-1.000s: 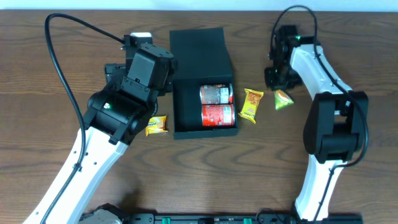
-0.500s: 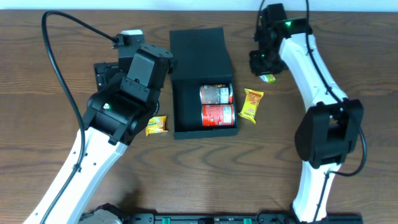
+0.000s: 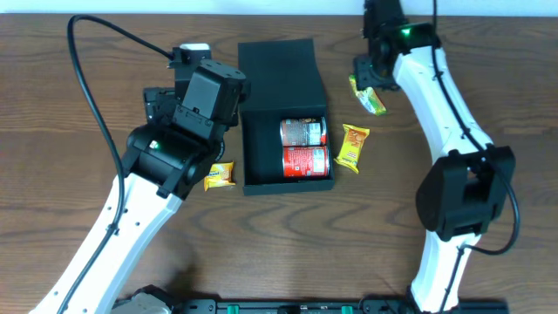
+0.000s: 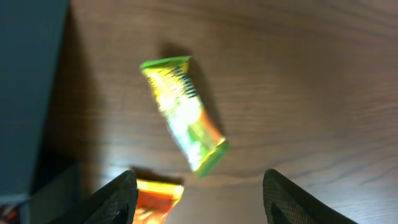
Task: Pack container
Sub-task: 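Lift the green packet with the right gripper and carry it toward the box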
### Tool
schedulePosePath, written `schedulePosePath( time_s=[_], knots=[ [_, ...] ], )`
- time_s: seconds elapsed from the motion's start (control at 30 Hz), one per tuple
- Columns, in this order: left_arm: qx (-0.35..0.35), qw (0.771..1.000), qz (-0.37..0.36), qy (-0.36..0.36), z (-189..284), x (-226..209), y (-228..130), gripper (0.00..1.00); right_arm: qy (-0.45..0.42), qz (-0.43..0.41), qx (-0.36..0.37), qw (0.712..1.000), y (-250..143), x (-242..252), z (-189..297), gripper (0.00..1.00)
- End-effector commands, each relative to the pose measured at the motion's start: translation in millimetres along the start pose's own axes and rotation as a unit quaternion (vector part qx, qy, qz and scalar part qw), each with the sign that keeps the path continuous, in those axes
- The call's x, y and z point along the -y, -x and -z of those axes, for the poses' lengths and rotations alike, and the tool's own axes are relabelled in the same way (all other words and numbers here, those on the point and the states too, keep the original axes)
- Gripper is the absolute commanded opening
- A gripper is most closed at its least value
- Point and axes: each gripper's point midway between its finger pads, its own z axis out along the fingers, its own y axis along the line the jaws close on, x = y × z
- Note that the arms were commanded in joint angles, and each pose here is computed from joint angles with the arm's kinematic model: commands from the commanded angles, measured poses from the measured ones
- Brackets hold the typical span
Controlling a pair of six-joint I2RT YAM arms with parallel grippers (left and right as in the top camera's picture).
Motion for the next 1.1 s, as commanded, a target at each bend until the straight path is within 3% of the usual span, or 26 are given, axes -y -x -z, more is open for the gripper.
schedulePosePath(
  time_s=[0.0, 0.3, 1.07],
  knots=[
    [0.002, 1.0, 0.004, -0.012, 2.6, 2.6, 4.6, 0.95, 0.018, 0.021, -0.018, 0.999, -1.9, 2.1, -27.2, 0.64],
    [-0.002, 1.0, 0.004, -0.024, 2.7, 6.9, 3.1, 0.96, 0.117, 0.0, -0.071, 0.991, -23.1, -17.1, -74.2, 0.62],
    [-0.006, 1.0, 0.002, -0.026, 2.8, 7.5, 1.1, 0.95, 0.115, 0.017, -0.043, 0.992, -11.0, -17.9, -107.5, 0.58]
  ],
)
